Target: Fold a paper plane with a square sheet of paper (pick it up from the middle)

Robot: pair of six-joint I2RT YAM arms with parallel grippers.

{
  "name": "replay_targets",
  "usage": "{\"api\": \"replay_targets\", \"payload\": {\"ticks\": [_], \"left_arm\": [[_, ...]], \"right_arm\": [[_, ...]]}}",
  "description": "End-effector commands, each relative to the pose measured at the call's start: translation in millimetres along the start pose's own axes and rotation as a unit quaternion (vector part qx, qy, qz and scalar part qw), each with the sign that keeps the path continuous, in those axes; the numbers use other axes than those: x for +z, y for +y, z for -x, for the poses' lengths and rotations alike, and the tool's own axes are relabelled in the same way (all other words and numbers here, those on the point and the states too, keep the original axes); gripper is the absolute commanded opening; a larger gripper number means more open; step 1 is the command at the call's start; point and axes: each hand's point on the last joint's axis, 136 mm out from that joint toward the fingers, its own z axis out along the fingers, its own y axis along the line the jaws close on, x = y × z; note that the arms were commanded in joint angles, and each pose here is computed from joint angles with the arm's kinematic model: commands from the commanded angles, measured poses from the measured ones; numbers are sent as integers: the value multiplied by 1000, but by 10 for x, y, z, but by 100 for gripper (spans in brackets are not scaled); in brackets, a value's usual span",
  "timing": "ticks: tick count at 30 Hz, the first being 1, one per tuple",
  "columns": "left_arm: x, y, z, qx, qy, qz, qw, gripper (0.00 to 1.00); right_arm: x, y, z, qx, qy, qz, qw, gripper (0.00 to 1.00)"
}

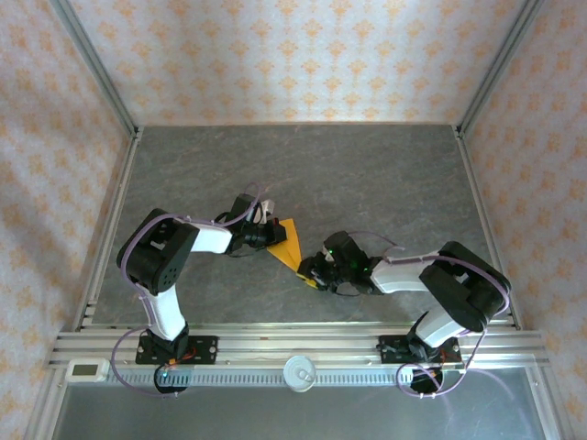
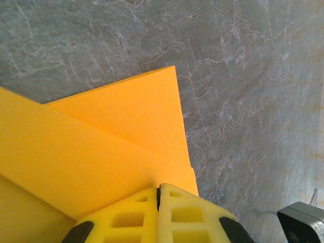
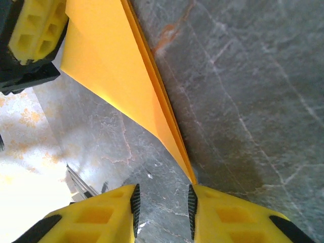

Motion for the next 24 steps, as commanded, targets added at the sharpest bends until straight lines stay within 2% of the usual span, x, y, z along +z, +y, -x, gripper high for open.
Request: {"api": "replay_targets", "payload": {"ticks": [1,8,24], "left_arm": [[-4,291,-161,-26,26,56,998,0],[-16,277,-121,-25,21,56,998,0],[-22,240,-101,-21,22,54,998,0]], "right_arm": [[-29,85,95,-4,-26,-9,1000,34],[-144,90,48,-17,-24,-24,999,36],[-51,-102,78,-7,-27,-66,997,39]]}}
